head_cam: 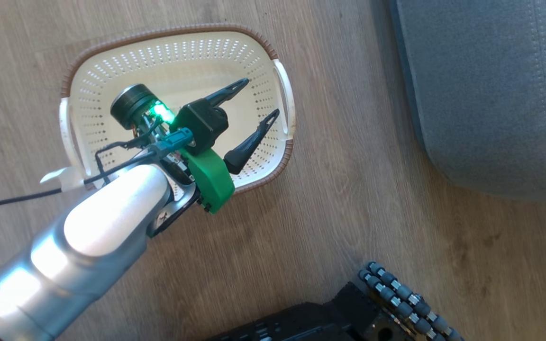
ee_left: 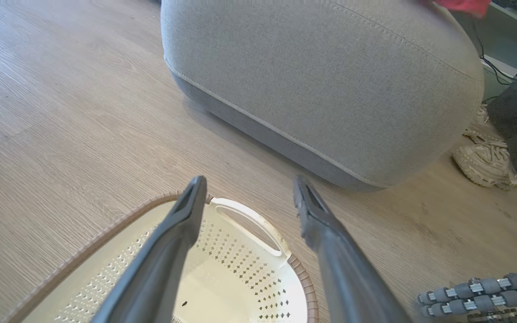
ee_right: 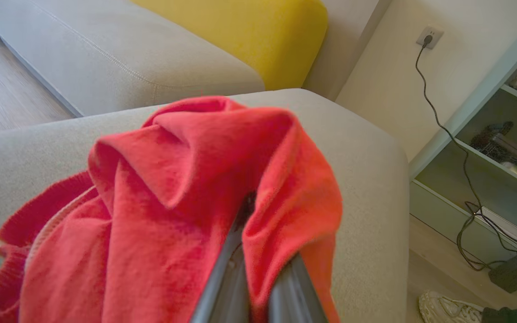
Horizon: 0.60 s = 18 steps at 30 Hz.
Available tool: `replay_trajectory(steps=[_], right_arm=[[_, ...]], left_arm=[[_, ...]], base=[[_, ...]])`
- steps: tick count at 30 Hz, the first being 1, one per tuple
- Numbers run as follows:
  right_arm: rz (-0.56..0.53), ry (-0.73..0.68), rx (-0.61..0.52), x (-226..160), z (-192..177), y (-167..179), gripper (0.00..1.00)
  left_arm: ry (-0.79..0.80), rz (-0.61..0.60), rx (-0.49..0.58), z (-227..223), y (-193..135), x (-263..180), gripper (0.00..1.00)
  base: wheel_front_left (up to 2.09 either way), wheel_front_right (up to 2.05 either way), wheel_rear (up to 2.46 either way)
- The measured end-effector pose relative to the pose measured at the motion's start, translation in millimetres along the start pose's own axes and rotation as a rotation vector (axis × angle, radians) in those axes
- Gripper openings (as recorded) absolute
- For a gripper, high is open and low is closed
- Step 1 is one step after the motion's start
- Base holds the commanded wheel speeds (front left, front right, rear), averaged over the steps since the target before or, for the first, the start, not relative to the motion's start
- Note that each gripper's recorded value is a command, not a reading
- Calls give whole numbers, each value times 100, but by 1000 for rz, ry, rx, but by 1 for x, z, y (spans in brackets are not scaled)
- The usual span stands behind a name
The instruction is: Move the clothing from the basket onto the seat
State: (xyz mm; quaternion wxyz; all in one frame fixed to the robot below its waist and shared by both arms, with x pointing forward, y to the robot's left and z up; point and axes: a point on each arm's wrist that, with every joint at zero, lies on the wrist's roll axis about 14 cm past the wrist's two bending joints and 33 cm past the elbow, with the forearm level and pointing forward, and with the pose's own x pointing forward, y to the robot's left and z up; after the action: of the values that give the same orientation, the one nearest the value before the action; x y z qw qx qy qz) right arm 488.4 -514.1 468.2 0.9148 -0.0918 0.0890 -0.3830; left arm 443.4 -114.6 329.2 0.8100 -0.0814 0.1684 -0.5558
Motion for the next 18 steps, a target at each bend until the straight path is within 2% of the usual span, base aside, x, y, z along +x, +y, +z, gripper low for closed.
replay_trajectory(steps=[2,3,4,7,18], right_arm=[[15,29,0,-6,-13,3,42],[22,41,0,-9,-19,3,87],[29,52,3,-12,-24,4,100],[59,93,-6,-28,-42,7,100],[140,48,-10,-71,-45,15,100]], left_arm=[[-5,7,6,3,1,-1,100],[-7,10,10,4,0,-2,100],[-12,12,14,7,0,-2,100],[-23,18,28,15,-2,-3,100],[-52,34,58,35,-12,-7,100]], base=[[0,0,0],[0,0,0],[0,0,0],[0,0,0],[0,0,0]])
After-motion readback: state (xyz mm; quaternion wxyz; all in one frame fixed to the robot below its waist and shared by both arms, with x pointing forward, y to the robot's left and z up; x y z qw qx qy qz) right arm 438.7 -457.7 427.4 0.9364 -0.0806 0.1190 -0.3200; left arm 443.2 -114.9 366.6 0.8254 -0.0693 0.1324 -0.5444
